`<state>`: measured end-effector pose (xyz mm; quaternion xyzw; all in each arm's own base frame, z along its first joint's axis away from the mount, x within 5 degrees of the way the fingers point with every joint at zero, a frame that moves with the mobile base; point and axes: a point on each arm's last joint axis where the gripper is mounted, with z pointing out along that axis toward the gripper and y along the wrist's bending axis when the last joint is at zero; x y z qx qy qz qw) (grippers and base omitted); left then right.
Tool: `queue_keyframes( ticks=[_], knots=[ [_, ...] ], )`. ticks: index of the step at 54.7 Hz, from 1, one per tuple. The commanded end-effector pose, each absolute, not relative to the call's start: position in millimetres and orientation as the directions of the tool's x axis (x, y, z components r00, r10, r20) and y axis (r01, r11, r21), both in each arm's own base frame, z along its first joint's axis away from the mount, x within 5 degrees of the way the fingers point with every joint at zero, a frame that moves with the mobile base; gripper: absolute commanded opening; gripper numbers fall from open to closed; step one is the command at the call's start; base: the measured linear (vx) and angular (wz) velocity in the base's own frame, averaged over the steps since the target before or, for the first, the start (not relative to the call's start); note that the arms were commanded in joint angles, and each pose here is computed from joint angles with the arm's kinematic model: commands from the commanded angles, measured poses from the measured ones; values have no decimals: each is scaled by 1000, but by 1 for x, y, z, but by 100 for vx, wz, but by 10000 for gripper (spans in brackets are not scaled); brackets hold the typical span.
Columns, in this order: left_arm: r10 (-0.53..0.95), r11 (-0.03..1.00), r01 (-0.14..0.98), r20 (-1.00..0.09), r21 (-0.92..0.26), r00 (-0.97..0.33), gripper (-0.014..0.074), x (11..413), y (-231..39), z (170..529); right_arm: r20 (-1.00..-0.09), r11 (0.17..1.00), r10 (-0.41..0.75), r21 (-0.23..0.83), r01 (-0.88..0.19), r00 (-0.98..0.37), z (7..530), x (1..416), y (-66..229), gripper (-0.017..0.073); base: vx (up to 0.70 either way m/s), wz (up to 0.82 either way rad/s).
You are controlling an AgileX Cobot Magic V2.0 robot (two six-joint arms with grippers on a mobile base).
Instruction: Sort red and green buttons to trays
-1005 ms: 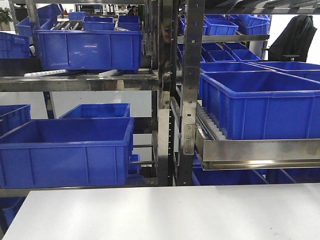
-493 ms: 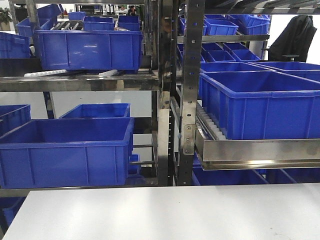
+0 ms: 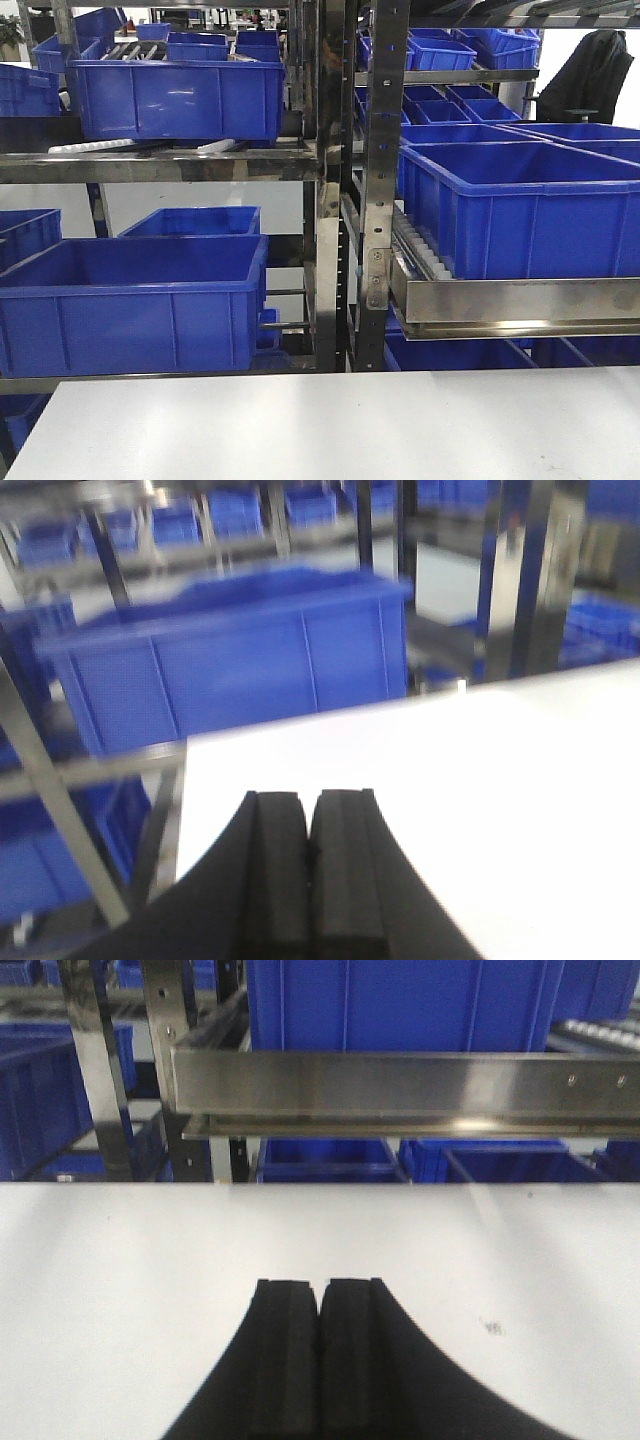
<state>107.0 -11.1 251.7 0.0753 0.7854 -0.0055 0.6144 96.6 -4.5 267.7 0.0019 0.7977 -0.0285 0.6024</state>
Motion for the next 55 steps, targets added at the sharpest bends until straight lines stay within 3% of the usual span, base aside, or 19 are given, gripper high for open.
queue_keyframes(
  ticks=[1,9,21,28,35,55],
  knots=[
    [104,990,117,-973,81,-205,69,116,-12,260,-975,999,-37,-45,30,-219,280,106,-4,62,0,0],
    [114,988,130,-944,77,-309,190,122,-13,248,-961,999,-36,-46,28,-273,274,115,-4,185,0,0],
    [124,987,144,-889,67,-440,455,126,-13,228,-949,998,-39,-49,25,-313,269,121,-4,490,0,0],
    [125,988,144,-878,65,-462,549,127,-13,220,-949,999,-33,-43,25,-315,269,122,-4,599,0,0],
    [128,987,146,-863,64,-489,587,129,-14,216,-948,999,-33,-43,25,-316,269,122,-4,615,0,0],
    [148,983,170,-835,67,-529,588,153,-20,199,-948,999,-33,-43,25,-316,269,122,-4,574,0,0]
  ],
)
